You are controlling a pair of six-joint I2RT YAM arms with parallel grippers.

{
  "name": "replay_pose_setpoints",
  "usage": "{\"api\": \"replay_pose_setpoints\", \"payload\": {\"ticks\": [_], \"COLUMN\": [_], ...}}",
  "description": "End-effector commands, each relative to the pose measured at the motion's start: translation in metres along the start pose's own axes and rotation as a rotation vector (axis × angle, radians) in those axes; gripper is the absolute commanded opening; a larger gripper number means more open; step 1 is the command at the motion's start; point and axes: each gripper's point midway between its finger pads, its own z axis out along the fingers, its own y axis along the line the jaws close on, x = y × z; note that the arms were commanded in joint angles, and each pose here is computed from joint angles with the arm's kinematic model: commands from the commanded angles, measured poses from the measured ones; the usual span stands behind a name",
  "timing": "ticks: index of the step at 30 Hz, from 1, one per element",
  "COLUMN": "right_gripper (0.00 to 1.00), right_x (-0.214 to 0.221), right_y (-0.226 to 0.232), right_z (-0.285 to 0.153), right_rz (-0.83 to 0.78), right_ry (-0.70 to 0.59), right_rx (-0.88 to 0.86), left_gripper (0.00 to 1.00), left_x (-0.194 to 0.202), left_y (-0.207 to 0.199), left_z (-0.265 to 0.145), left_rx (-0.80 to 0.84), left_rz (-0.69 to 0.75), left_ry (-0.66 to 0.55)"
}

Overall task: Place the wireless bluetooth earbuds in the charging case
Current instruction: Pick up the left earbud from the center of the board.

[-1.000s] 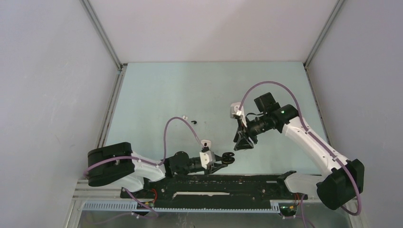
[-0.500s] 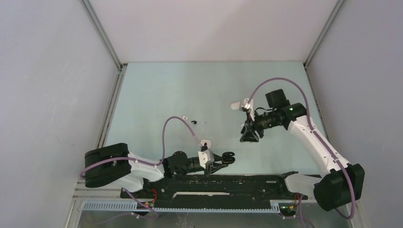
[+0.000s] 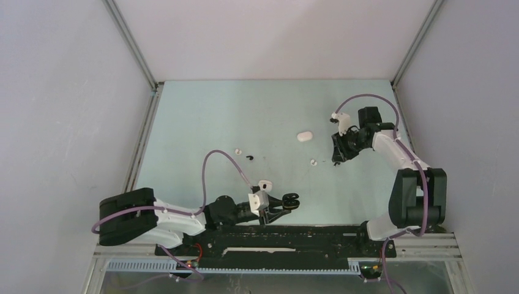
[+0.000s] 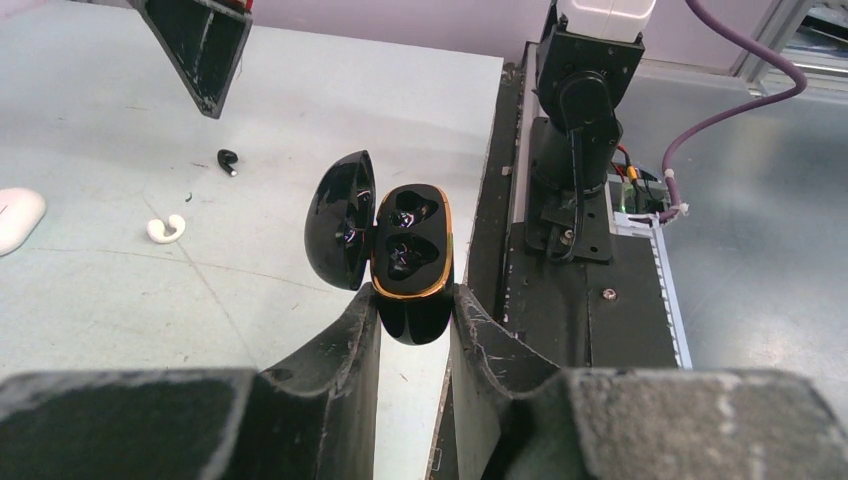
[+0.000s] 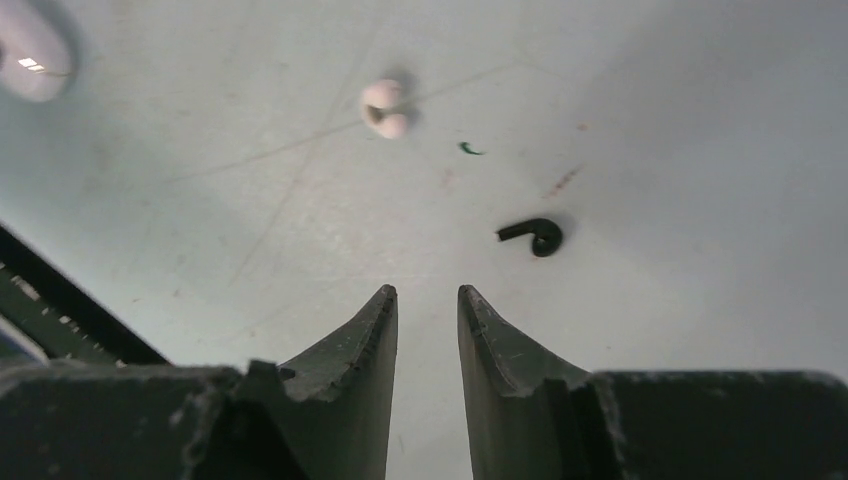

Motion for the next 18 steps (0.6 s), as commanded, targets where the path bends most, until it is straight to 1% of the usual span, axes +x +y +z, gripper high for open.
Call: {"api": "replay_pose_setpoints", "payload": {"ticks": [1, 11, 18], "right_gripper": [0.32, 0.35, 0.36], "right_x": [-0.002, 0.015, 0.022], "right_y": [-0.043, -0.072, -0.082], "right_z": [0.006, 0.024, 0.039], "right_rz": [0.058, -0.04, -0.039], "right_ry": [0.026, 0.107, 0.144], "right_rx": [0.188, 0.228, 0.217], "left_gripper": [0.0, 0.0, 0.0], "left_x": [-0.014, -0.012, -0.01], "left_y": [0.001, 0.0, 0.002], "left_z": [-0.005, -0.012, -0.013], "left_rx": [-0.016, -0.021, -0.029], "left_rz": [-0.014, -0.025, -0.029], "left_ry": [-0.053, -0.057, -0.051]}}
